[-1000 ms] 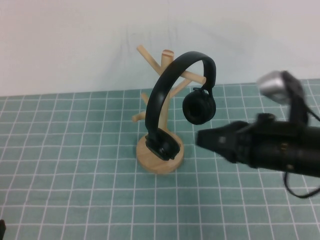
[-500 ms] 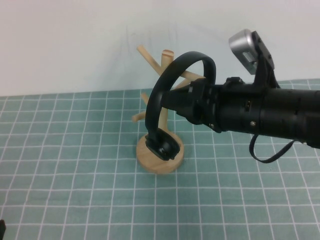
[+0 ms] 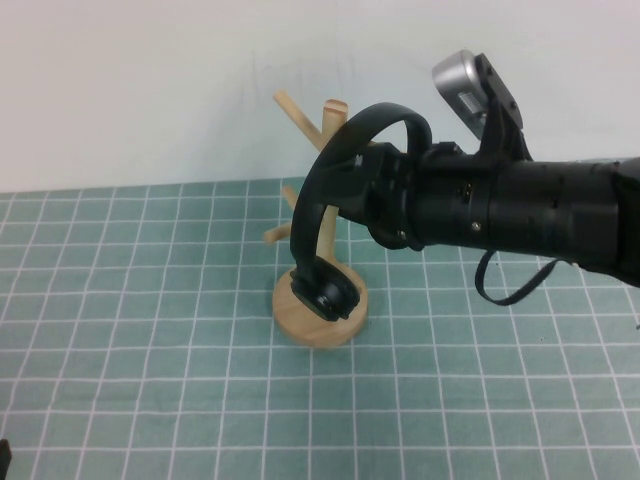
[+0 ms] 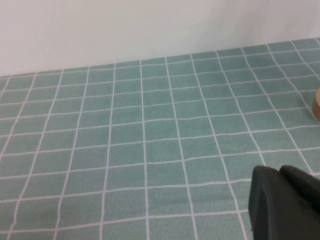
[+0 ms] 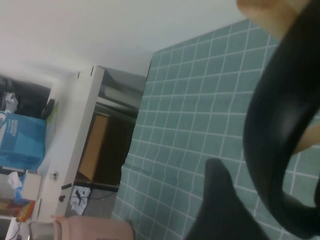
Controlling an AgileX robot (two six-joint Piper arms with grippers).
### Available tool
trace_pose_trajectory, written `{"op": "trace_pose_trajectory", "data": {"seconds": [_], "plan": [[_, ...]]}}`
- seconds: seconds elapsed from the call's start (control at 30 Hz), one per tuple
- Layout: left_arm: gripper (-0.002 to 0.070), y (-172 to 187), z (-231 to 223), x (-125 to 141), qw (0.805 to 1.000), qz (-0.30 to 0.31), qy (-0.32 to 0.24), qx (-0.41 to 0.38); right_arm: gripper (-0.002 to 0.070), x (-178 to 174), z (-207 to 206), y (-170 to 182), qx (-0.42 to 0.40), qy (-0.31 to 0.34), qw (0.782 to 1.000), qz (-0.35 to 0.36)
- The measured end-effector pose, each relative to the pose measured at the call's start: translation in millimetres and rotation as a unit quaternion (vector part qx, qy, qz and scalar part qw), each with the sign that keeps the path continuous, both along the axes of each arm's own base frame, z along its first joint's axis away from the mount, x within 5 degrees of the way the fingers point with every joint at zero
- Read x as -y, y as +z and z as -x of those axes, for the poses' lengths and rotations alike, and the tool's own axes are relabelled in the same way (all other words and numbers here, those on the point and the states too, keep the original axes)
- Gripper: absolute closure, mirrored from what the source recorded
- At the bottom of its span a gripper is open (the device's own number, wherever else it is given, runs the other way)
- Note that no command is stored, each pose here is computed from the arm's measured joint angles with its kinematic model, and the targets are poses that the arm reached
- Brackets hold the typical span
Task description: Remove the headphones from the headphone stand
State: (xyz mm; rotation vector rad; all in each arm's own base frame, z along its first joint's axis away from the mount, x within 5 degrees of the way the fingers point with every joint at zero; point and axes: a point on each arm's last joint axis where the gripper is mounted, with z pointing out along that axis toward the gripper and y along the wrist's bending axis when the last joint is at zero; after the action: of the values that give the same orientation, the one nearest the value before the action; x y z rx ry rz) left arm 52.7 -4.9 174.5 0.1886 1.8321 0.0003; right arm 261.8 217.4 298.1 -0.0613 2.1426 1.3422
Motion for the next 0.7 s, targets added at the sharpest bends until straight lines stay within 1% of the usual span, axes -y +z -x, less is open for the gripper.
{"op": "trace_pose_trajectory", "data": {"seconds": [0.5, 0.6, 0.7], "plan": [[0.0681, 0, 0, 0, 1.0, 0.0, 0.0, 0.0, 0.0328, -10, -16, -9, -0.01, -0.001, 1.0, 0.006], [0.0681, 0, 0, 0, 1.0, 0.0, 0.0, 0.0, 0.0382, -11, -17, -6, -0.005, -0.001, 1.0, 0.003], [0.0681, 0, 0, 0, 1.0, 0.0, 0.0, 0.0, 0.0498, -11, -17, -5, 0.0, 0.0, 1.0, 0.004]]}}
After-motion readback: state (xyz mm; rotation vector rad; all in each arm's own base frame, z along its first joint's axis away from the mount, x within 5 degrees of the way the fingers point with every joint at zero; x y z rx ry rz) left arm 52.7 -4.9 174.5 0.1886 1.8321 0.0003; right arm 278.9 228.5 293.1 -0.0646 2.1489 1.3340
